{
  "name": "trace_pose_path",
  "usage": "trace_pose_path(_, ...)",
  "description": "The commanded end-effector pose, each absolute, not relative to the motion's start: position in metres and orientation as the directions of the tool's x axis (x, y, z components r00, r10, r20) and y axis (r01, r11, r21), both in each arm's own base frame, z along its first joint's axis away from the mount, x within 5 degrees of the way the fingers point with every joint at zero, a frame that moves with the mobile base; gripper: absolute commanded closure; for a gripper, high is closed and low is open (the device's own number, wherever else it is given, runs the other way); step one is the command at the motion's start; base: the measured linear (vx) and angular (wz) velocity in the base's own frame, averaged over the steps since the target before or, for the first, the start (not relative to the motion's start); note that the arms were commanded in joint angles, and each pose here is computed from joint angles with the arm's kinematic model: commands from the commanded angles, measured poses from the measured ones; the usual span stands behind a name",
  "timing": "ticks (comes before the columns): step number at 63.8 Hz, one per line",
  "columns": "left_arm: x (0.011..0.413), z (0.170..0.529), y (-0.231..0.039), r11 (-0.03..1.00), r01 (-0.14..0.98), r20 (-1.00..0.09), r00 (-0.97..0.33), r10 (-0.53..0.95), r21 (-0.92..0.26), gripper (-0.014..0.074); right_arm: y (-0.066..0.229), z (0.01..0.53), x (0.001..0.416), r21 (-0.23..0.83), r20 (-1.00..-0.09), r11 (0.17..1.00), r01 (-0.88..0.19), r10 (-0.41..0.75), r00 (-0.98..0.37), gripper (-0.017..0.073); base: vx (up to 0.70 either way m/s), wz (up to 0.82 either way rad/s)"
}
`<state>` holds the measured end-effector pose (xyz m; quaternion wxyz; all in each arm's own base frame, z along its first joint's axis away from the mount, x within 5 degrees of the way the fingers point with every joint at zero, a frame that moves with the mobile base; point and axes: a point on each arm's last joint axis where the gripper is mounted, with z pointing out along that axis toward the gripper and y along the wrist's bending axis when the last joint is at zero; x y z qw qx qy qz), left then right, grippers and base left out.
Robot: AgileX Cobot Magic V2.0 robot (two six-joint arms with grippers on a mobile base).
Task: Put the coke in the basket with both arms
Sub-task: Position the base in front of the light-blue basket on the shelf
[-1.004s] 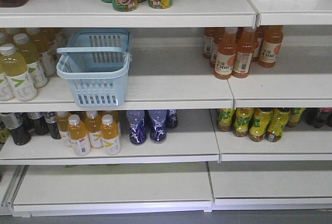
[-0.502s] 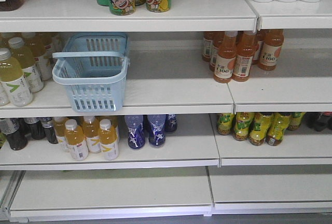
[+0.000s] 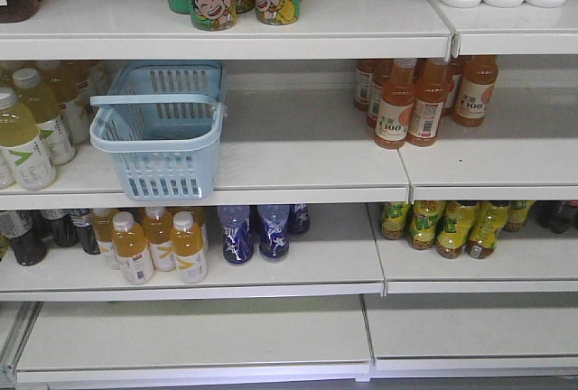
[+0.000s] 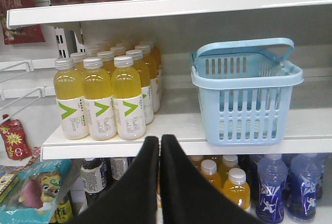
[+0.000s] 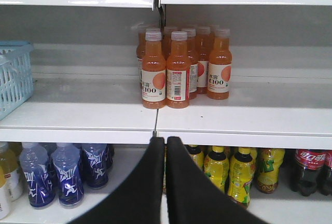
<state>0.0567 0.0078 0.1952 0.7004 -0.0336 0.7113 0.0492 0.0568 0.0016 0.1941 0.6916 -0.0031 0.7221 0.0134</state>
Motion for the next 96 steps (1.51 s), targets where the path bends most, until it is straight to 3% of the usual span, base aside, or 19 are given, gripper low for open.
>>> trace_pose_path(1, 0.056, 0.200, 0.005, 0.996, -0.087, -0.998, 0.063, 0.014, 0.008, 0.0600, 0.001, 0.197, 0.056, 0.008, -0.999, 1.000, -0.014, 0.009, 0.037, 0.0564, 0.03, -0.01)
trace_pose_path(64, 0.056, 0.201, 0.005, 0.997, -0.083, -0.997, 0.074, 0.003, -0.003, 0.0600, 0.001, 0.197, 0.056, 0.008, -0.999, 1.000, -0.014, 0.009, 0.037, 0.0564, 0.00, 0.00)
trace_pose_path(70, 0.056, 0.202, 0.004, 0.990, -0.069, -0.989, 0.093, -0.117, -0.124, 0.0600, 0.001, 0.197, 0.056, 0.008, -0.999, 1.000, -0.014, 0.009, 0.037, 0.0564, 0.00, 0.00)
trace_pose_path(75, 0.055, 0.206, 0.004, 0.915, -0.019, -0.906, 0.146, -0.396, -0.403, 0.0600, 0.001, 0.197, 0.056, 0.008, -0.999, 1.000, -0.014, 0.009, 0.037, 0.0564, 0.00, 0.00)
trace_pose_path(81, 0.055, 0.210, 0.005, 0.728, 0.051, -0.709, 0.186, -0.680, -0.684, 0.0600, 0.001, 0.197, 0.056, 0.008, -0.999, 1.000, -0.014, 0.009, 0.037, 0.0564, 0.00, 0.00)
trace_pose_path(88, 0.054, 0.210, 0.007, 0.598, 0.075, -0.578, 0.187, -0.794, -0.798, 0.0600, 0.001, 0.197, 0.056, 0.008, -0.999, 1.000, -0.014, 0.009, 0.037, 0.0564, 0.00, 0.00)
trace_pose_path(96, 0.054, 0.212, 0.008, 0.556, 0.095, -0.531, 0.203, -0.823, -0.826, 0.0600, 0.001, 0.197, 0.056, 0.008, -0.999, 1.000, -0.014, 0.009, 0.037, 0.0564, 0.00, 0.00)
